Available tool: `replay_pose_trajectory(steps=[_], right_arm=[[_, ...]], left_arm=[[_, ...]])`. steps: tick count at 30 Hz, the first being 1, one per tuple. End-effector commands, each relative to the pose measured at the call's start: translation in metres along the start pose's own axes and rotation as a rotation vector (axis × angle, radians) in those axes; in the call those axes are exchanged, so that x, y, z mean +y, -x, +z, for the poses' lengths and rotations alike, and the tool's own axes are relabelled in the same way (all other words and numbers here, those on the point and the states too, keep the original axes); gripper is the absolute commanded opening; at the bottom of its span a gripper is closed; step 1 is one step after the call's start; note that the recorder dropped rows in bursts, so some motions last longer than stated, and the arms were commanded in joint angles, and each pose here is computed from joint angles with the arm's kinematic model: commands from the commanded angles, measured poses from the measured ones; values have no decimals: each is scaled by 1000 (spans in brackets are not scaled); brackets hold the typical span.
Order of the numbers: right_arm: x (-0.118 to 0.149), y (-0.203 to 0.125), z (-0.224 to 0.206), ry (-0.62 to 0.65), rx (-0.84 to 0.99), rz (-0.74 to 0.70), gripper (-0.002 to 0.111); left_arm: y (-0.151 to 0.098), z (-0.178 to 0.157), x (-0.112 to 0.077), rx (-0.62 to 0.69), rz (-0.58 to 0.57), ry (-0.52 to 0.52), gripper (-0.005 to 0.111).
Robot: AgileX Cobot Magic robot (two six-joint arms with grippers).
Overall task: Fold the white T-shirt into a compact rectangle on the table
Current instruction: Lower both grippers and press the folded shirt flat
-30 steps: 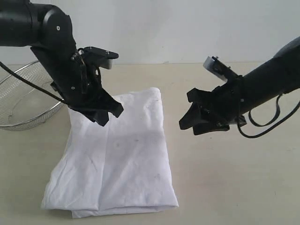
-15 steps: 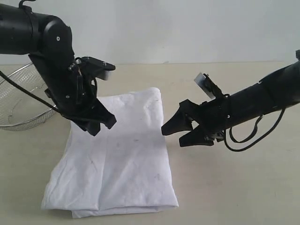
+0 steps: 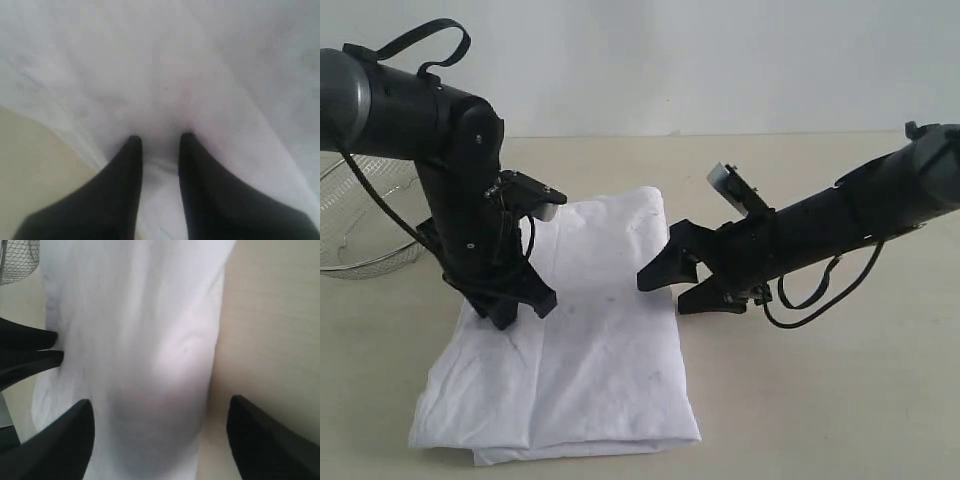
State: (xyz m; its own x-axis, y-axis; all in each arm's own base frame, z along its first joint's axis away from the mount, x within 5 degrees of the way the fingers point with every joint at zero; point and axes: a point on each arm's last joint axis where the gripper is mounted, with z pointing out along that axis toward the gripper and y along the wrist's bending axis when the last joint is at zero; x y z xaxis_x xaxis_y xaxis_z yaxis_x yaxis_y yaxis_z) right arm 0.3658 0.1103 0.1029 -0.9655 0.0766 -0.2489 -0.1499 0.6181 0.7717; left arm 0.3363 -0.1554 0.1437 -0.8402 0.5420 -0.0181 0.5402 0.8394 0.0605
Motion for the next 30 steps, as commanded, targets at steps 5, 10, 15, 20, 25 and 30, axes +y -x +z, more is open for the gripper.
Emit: replay_pose_trajectory(steps=[5, 10, 15, 20, 25, 30], right_arm=[[9, 7, 16, -3, -11, -10, 67], [4, 6, 24, 29, 18, 26, 67], [1, 3, 29, 62, 33, 56, 64], [2, 3, 29, 72, 36, 57, 51], [3, 3, 31, 64, 35, 50, 61], [13, -4, 44, 41, 50, 2, 60]], left_arm=[[-3, 1, 3, 30, 5, 56, 23], [-2, 2, 3, 19, 6, 56, 23], [-1, 2, 3, 3, 0, 51, 23], [0, 9, 3, 19, 1, 49, 23], [0, 27, 0, 64, -9, 25, 23], [2, 37, -1, 66, -14, 16, 23]])
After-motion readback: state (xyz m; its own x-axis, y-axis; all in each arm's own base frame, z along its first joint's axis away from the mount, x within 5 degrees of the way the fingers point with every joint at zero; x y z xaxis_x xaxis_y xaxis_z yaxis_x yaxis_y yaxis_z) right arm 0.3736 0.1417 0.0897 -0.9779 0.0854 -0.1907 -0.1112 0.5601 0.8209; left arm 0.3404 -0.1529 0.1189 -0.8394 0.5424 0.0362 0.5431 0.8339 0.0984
